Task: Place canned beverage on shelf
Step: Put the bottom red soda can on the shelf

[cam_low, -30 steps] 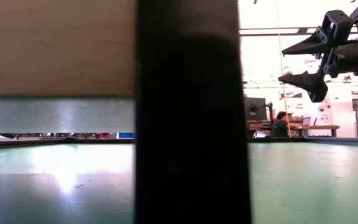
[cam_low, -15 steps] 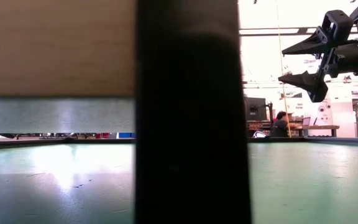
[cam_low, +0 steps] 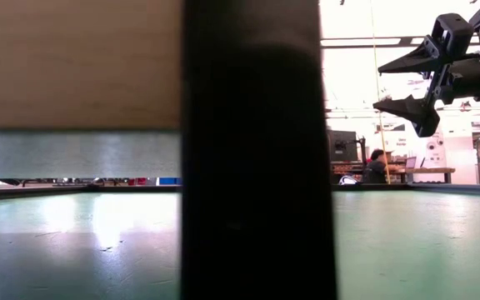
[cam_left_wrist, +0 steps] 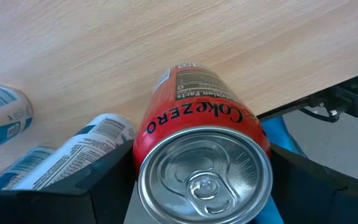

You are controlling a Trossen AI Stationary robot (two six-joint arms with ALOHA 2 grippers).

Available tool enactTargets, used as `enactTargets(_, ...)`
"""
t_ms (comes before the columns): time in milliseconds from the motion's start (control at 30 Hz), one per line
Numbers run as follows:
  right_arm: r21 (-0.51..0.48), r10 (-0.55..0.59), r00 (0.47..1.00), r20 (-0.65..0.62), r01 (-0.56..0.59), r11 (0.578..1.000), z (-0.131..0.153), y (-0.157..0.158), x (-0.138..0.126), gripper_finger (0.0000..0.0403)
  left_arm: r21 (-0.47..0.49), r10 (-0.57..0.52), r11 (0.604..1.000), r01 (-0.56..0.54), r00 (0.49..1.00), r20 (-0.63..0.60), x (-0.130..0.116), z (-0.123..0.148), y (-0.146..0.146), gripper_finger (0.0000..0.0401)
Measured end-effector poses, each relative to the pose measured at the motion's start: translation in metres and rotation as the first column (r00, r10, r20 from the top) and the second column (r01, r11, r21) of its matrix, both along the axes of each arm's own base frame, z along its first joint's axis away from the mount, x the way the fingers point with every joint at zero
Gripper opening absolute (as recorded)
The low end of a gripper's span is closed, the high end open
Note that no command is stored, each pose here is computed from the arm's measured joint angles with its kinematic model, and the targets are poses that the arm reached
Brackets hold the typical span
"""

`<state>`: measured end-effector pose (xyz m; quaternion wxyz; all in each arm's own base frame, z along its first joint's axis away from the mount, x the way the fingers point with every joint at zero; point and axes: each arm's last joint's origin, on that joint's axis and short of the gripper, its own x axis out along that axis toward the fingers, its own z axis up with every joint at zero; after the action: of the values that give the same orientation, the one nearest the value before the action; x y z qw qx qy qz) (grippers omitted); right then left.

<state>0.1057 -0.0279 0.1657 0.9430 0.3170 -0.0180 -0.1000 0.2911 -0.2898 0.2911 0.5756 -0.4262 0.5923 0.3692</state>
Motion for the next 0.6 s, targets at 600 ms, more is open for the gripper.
enactTargets(600, 0.000, 0.000, 1.000, 0.000, 0.000, 1.000, 0.0000, 0.0000, 0.0000, 0.0318, -0.013, -0.011, 1.000, 0.011, 1.000, 0.018, -0.0014, 0.0046, -0.0027, 0.0357)
